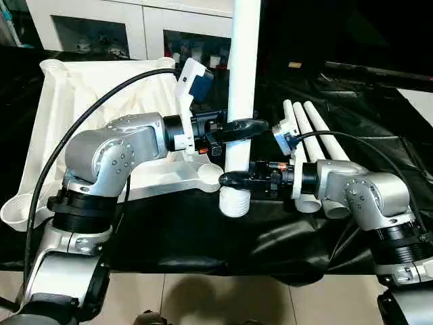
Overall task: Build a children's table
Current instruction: Pick table leg
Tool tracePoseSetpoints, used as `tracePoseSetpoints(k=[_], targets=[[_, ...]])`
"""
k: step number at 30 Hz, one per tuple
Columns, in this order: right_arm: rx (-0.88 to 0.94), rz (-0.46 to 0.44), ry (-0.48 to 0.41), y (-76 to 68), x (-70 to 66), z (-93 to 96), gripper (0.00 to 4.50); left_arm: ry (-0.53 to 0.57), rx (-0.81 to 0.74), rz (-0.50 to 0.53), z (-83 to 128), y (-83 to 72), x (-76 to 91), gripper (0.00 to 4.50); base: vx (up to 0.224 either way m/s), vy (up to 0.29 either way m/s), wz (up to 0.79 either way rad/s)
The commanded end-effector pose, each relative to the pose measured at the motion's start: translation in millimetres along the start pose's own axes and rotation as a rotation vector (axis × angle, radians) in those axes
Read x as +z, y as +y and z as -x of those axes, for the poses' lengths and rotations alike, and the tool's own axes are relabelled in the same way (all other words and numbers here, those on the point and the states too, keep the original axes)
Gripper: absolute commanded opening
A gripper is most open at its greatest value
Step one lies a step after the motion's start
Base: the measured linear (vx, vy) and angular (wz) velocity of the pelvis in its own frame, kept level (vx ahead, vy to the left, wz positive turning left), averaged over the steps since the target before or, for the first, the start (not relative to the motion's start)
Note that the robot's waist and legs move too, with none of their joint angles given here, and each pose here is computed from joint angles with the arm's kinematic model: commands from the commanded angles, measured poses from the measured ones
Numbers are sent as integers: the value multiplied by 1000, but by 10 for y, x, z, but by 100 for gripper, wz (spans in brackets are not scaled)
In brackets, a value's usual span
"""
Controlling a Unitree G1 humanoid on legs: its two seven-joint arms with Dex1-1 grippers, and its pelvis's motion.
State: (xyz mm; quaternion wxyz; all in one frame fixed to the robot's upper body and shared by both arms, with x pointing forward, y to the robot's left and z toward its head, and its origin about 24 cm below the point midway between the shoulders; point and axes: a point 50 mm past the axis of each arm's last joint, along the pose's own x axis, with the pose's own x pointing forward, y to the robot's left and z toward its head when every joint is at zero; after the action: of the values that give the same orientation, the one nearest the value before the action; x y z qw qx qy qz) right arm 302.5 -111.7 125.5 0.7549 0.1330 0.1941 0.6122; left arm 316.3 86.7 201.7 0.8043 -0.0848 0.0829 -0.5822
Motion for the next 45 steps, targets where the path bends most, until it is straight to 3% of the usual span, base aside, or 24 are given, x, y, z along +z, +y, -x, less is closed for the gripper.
tracePoseSetpoints(k=[1, 12, 15, 20, 34, 35, 45], targets=[[-19, -2, -4, -20, 32, 44, 214, -6, -30, -14, -34, -47, 33, 185, 0, 0, 0], [-36, 12, -19, -34, 18, 49, 201, -9, -48, 4, -38, -52, 36, 185, 0, 0, 0], [-38, 10, -24, -39, 25, 49, 270, 1, -55, -6, -42, -54, 34, 185, 0, 0, 0], [-48, 19, -11, -48, 24, 26, 299, 23, -87, -10, -42, -79, 12, 185, 0, 0, 0], [9, 25, -2, -4, 19, -12, 302, 30, -106, -11, -50, -84, 3, 185, 0, 0, 0], [16, 26, 0, 3, 12, -17, 276, 31, -105, -11, -49, -80, 1, 185, 0, 0, 0], [40, 23, 5, 24, -10, -16, 210, 29, -99, -12, -46, -70, 3, 185, 0, 0, 0]])
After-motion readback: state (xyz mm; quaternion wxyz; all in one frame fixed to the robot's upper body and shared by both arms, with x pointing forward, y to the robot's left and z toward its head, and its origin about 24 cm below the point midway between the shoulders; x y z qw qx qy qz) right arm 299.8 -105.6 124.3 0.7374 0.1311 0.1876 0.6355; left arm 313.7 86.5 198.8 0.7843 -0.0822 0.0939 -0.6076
